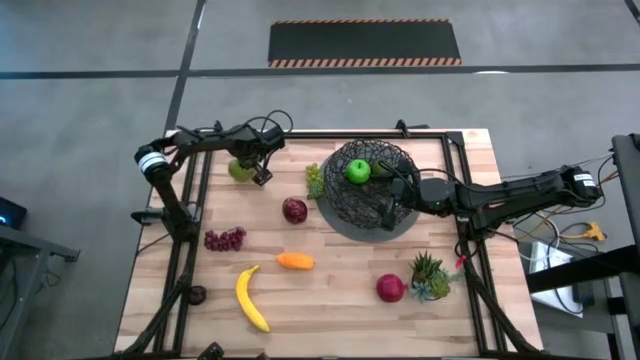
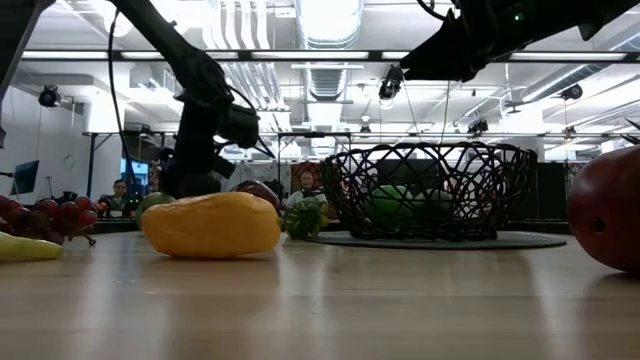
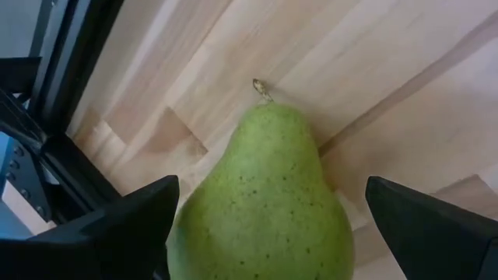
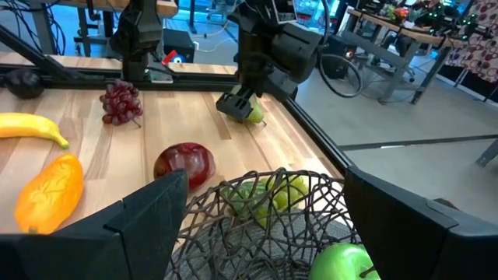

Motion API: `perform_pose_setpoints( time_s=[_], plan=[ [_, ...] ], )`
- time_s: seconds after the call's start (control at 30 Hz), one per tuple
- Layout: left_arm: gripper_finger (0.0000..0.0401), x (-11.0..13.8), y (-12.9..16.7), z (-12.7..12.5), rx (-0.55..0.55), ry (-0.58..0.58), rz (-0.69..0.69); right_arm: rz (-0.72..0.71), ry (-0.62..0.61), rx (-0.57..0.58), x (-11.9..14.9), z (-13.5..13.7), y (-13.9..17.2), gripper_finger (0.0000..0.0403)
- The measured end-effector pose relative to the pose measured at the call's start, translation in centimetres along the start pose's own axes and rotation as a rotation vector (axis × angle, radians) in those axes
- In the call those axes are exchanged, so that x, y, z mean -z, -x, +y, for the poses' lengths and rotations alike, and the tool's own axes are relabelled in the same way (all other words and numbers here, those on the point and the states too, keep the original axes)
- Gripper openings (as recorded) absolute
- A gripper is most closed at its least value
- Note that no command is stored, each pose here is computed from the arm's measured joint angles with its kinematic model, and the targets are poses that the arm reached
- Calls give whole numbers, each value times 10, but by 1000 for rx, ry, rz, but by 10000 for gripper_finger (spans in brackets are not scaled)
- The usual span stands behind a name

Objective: Build produce basket
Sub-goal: Put the pear into the wire basket

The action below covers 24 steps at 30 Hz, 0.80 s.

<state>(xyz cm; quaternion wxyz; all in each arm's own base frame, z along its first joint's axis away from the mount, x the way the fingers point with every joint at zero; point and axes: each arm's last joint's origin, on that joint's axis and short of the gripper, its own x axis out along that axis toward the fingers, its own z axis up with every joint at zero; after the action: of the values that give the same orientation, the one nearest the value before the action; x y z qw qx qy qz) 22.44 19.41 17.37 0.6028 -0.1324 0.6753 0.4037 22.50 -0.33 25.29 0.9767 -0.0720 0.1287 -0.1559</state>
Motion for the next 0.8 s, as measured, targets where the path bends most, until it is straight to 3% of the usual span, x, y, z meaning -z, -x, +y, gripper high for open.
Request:
perform_pose_setpoints(
  time_s=[0.53,0.8],
  plan=[
    [391,4,-8,-3,-3,-19,34,1,3,0,0,0,0,327],
    [330,4,-9,-3,-4,-19,36,1,2,0,0,0,0,327]
  ],
)
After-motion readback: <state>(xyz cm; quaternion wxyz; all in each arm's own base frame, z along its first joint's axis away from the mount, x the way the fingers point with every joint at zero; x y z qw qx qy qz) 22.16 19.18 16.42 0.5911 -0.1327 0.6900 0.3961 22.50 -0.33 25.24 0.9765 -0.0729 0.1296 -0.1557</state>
